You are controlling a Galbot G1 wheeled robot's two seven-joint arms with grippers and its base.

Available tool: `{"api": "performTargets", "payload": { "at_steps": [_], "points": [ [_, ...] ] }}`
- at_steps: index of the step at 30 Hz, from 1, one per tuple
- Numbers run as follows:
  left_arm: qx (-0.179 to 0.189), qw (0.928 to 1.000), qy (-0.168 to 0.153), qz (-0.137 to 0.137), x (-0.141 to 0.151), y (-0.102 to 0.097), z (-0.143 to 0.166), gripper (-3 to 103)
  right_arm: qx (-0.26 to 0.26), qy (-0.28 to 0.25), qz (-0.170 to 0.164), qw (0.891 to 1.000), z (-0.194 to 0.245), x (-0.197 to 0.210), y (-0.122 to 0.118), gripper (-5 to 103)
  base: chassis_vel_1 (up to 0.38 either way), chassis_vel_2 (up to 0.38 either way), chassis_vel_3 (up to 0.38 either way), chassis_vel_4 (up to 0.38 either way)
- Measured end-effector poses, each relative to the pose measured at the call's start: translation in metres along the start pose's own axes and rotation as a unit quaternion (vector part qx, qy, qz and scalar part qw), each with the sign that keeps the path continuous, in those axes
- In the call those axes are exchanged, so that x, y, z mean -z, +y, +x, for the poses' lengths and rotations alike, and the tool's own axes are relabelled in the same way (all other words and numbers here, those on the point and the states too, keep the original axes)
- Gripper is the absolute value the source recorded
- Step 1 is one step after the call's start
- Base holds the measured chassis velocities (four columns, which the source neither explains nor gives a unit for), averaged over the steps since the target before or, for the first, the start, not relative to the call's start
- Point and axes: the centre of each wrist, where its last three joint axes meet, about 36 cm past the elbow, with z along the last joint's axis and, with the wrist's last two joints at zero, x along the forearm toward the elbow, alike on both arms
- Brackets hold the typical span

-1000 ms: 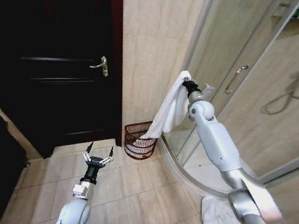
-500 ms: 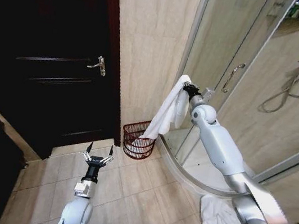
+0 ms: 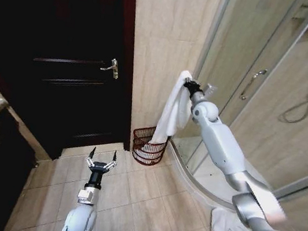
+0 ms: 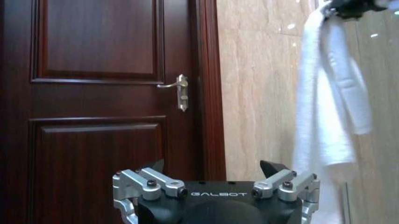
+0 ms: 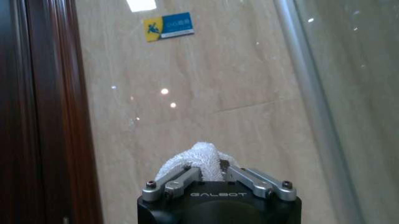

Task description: Discard the used towel into the hamper.

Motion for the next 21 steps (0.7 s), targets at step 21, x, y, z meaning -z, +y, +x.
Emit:
{"api": "performTargets", "payload": {
  "at_steps": [21],
  "points": [
    [-0.007,1.0,-0.003,0.002,0.0,-0.007,0.001,100,-0.021,0.054,0.02,0.998,-0.019,-0.065,-0.011,4,0.0,0.0,0.0,0.0]
  ]
}}
